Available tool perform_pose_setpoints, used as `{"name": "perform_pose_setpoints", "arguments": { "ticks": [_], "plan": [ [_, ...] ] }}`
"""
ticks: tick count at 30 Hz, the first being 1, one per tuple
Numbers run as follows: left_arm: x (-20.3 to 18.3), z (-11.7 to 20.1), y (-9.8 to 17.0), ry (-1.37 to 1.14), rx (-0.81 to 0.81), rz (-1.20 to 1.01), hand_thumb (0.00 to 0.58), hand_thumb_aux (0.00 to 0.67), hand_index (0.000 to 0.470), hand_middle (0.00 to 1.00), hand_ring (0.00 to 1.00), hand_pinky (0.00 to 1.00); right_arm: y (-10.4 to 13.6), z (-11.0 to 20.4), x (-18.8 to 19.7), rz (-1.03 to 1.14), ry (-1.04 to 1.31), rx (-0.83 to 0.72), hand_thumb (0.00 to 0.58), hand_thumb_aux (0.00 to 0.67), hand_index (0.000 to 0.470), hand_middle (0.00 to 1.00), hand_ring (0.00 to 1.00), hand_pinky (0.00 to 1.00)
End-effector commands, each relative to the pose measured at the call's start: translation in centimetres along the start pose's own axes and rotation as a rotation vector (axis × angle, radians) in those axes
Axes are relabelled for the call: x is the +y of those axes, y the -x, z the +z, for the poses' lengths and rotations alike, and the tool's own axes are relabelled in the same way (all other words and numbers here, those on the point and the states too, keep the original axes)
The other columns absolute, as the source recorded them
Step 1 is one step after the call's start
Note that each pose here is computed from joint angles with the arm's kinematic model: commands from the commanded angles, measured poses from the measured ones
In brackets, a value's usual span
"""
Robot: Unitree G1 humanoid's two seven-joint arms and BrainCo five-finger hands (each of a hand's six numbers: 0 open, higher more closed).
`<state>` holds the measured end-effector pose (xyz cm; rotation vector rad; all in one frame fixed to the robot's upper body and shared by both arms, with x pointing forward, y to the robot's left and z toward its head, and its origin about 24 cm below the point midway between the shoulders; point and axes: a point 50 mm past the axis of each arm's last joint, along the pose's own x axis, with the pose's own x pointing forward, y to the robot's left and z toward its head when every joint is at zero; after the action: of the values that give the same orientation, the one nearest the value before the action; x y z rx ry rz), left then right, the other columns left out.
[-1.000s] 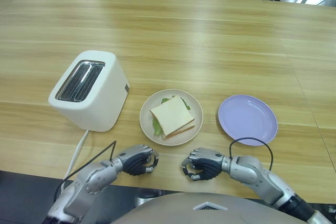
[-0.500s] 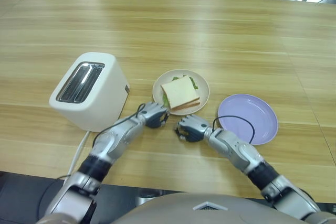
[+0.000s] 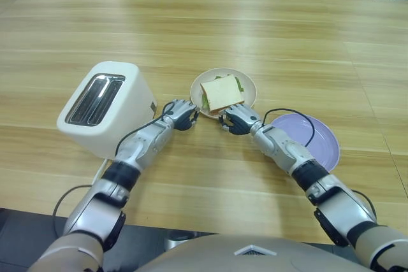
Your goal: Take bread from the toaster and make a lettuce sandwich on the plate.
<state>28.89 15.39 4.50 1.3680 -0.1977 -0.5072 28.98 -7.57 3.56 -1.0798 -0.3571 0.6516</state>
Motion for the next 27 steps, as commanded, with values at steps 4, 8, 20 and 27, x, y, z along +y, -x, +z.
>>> {"name": "perform_pose_setpoints", "arguments": {
  "ticks": [4,8,20,27],
  "plan": [
    [5.1,3.7,6.7,0.505,-0.198,0.433,0.000,0.000,0.000,0.00,0.00,0.00,3.9,3.5,-4.5,-0.228,-0.460,-0.290,0.000,0.000,0.000,0.29,0.29,0.29],
    [6.4,5.2,10.2,0.950,-0.354,0.658,0.000,0.000,0.000,0.00,0.00,0.00,5.3,2.7,-5.6,-0.350,-0.791,-0.312,0.000,0.000,0.000,0.00,0.00,0.00],
    [4.2,2.0,12.5,1.392,-0.460,0.834,0.000,0.000,0.000,0.00,0.00,0.00,7.0,1.8,-5.3,-0.432,-1.174,-0.440,0.000,0.000,0.000,0.00,0.00,0.00],
    [3.6,1.5,12.2,1.385,-0.464,0.799,0.000,0.000,0.000,0.00,0.00,0.00,7.3,2.3,-5.2,-0.452,-1.221,-0.469,0.000,0.000,0.000,0.00,0.00,0.00]
  ]
}}
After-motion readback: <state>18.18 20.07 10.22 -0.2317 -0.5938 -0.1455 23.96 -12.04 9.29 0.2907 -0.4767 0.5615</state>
